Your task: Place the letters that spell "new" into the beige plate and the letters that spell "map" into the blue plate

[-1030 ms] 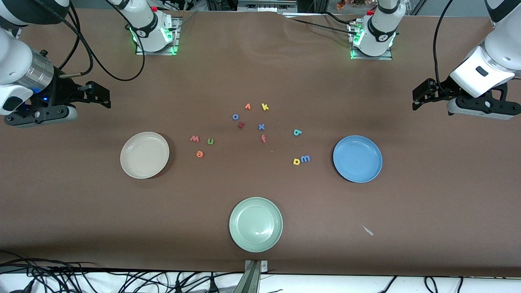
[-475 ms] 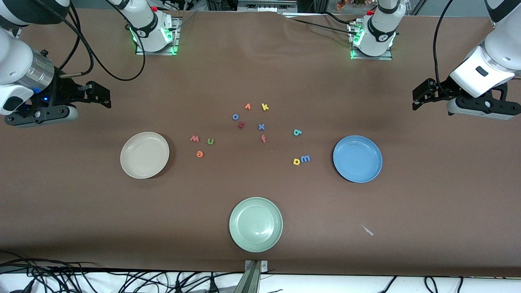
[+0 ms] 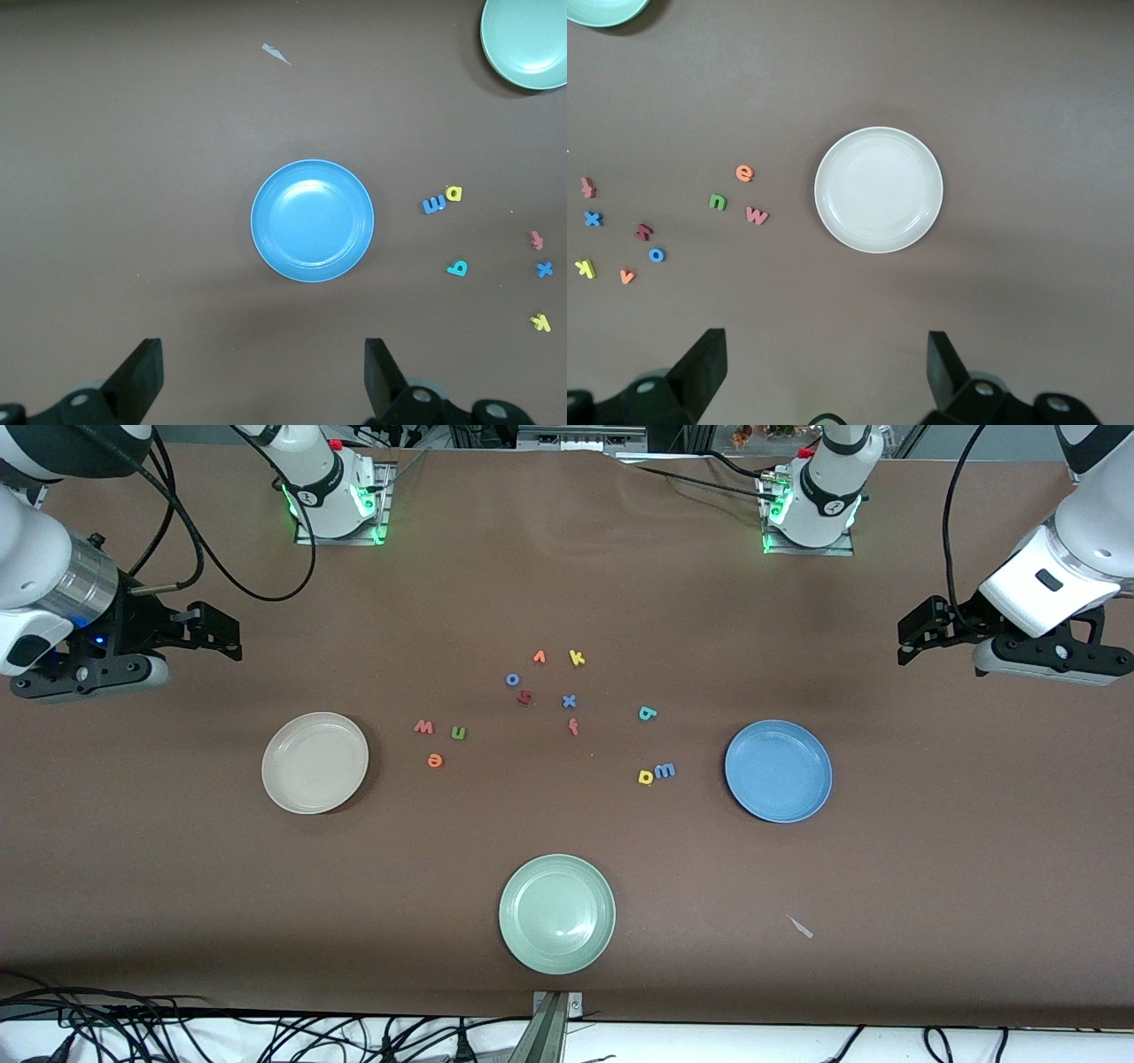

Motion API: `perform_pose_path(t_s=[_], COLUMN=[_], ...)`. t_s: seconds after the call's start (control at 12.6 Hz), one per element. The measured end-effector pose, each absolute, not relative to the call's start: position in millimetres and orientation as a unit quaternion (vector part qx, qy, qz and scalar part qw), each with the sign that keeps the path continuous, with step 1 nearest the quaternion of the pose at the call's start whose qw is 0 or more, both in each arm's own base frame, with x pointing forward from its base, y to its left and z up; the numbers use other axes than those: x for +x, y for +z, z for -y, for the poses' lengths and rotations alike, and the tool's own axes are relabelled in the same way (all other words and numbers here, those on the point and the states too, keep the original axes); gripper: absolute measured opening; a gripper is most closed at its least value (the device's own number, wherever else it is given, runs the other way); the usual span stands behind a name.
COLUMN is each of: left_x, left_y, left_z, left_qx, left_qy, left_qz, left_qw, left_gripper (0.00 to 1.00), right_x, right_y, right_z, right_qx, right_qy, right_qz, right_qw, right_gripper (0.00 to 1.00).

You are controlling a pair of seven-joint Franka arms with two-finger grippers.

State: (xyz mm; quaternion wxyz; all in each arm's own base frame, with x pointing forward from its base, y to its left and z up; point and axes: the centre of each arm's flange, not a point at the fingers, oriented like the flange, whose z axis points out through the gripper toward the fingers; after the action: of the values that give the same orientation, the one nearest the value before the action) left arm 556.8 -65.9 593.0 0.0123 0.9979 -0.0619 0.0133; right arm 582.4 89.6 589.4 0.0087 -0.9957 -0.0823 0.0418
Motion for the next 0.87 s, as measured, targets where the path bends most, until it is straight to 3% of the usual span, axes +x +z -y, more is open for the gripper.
perform_pose_path(t_s=[0.87], left_x=[556.8], left_y=[593.0], left_z=[65.9], left_qx=[0.998], left_qy=[0.013], left_qz=[0.062], left_qw=[0.012], left_gripper=[1.0], right_x=[584.6], right_y=[588.3], right_z=[-80.0], right_qx=[-0.996], right_qy=[0.042], right_qz=[0.073], right_qw=[0.008], right_gripper=[1.0])
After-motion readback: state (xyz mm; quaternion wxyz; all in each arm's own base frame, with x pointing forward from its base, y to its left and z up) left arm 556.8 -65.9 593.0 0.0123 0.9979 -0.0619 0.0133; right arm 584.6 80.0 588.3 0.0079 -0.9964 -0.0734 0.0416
